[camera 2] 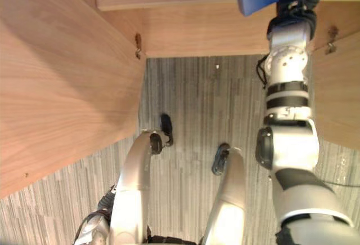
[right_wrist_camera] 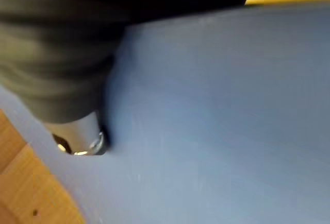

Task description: Walk over to the cabinet, pick up the folder, carry it to the office cabinet, place the folder inside the office cabinet, then close the office cabinet door

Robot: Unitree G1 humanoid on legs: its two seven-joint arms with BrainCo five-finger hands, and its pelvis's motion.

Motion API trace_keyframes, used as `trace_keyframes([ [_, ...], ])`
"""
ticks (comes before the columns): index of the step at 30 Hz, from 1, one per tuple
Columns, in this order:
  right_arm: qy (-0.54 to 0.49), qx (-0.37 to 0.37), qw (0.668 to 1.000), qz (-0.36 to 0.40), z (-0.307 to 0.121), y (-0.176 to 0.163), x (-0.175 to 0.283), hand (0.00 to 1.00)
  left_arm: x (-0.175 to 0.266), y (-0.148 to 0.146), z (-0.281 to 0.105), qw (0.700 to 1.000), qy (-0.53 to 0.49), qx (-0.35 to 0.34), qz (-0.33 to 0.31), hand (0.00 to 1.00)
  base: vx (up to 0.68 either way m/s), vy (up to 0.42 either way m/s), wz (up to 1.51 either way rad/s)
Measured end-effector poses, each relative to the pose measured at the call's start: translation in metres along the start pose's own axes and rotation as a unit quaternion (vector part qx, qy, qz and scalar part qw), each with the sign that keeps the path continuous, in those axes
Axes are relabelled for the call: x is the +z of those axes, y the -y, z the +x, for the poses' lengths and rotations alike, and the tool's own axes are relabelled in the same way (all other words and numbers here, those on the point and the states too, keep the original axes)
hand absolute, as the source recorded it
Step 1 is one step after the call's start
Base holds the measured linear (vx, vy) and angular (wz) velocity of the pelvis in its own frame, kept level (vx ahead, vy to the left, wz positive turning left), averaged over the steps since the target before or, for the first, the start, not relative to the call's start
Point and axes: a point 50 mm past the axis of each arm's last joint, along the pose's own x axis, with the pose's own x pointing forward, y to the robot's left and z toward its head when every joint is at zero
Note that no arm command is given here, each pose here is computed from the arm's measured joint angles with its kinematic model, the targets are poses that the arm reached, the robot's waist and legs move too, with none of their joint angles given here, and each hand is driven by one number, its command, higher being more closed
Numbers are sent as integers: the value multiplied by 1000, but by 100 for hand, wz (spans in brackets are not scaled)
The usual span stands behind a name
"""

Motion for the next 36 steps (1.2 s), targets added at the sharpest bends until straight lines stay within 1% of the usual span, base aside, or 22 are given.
trace_keyframes([
  [5,1,-58,998,29,8,-1,10,100,5,9,0,1000,11,-12,6,0,21,-26,29],
  [8,12,-82,996,33,10,3,21,100,8,12,0,1000,19,-16,5,0,10,-34,29],
  [15,66,-62,996,-21,16,-17,66,100,11,15,-2,999,27,-27,3,0,14,-53,19],
  [22,81,-39,996,-12,17,-37,81,100,13,15,-6,999,36,-31,1,0,56,-67,4],
  [23,83,-36,996,-10,17,-39,82,0,12,14,-7,999,34,-30,1,0,46,-59,4],
  [36,88,-24,996,-11,16,-43,84,0,6,9,-9,1000,19,-21,1,0,40,-67,1],
])
